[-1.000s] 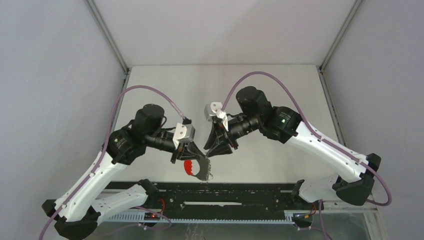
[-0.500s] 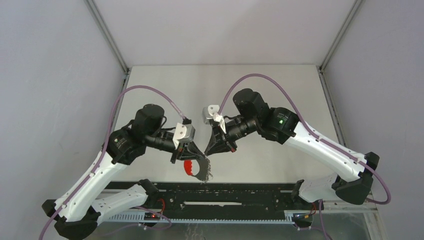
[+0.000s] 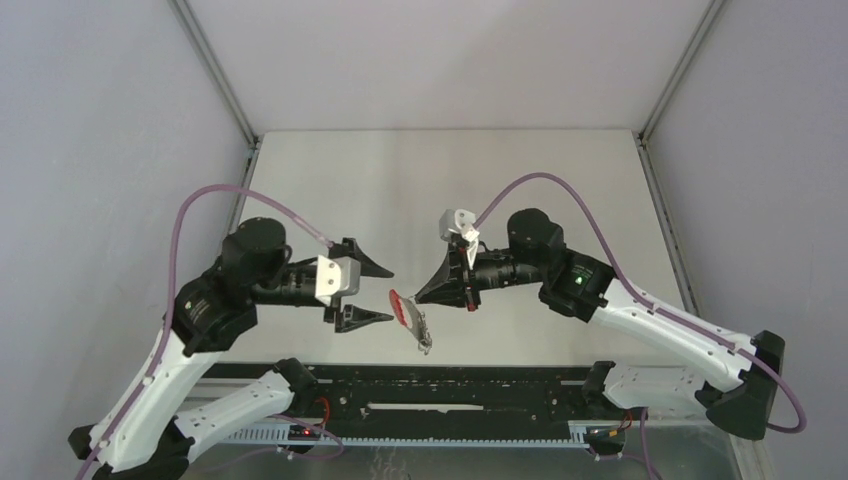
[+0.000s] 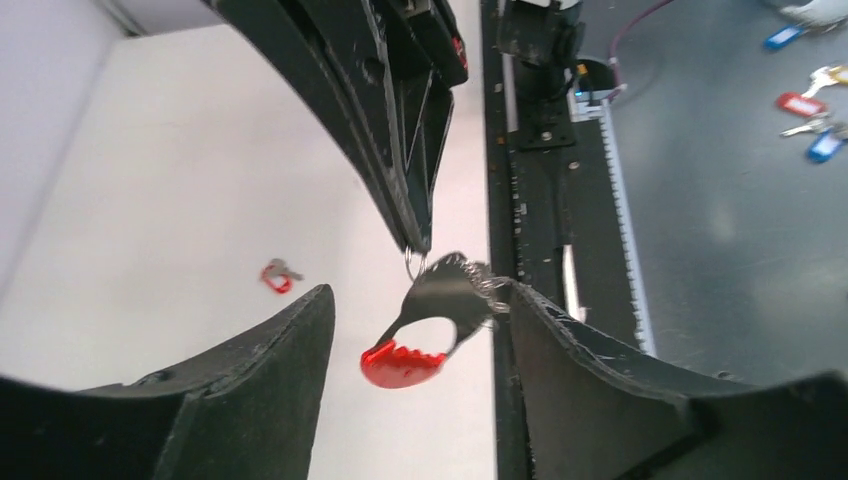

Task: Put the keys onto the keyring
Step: Adjust the keyring.

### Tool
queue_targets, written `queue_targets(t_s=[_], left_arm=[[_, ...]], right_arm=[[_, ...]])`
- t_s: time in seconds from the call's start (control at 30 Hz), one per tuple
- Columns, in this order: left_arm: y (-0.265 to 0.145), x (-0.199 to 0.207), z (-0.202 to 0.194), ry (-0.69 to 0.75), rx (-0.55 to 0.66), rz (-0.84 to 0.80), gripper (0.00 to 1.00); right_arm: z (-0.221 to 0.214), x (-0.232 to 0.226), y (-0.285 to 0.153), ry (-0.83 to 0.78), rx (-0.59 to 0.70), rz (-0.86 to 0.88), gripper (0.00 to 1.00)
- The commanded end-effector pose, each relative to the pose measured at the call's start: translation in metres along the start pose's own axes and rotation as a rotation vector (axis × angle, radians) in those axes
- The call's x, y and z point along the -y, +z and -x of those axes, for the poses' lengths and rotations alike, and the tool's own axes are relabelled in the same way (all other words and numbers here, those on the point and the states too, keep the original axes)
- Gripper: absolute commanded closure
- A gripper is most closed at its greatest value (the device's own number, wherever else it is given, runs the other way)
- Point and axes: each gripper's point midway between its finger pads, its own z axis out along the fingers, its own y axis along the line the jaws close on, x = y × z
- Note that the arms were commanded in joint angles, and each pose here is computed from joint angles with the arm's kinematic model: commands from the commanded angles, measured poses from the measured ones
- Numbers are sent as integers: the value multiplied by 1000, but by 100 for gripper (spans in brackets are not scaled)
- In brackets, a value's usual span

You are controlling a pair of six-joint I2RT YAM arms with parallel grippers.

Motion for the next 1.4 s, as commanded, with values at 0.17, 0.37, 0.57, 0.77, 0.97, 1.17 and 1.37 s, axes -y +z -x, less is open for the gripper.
queue_targets(t_s=[0.17,0.37,0.57,0.77,0.97,1.17,1.37], left_arm=[[1,9,-19,-76,3,14,63],[13,20,-24,-189,4,-82,70],[19,15,-16,-179,21,-102,42],[17,23,-8,-181,49,-144,33],[15,23,-7,-153,63,-137,34],[15,21,2,-122,106,-134,43],[15,23,9,-113,135,-158,61]], right_arm=[[66,-11,-18,16,372,-39,100],[70,-22,-17,61,431,5,100],[67,-24,-11,73,420,11,100],[67,-23,-9,66,426,-18,100],[66,-26,-4,77,425,-6,100],[72,-32,2,79,493,9,100],[70,-34,8,76,506,5,100]])
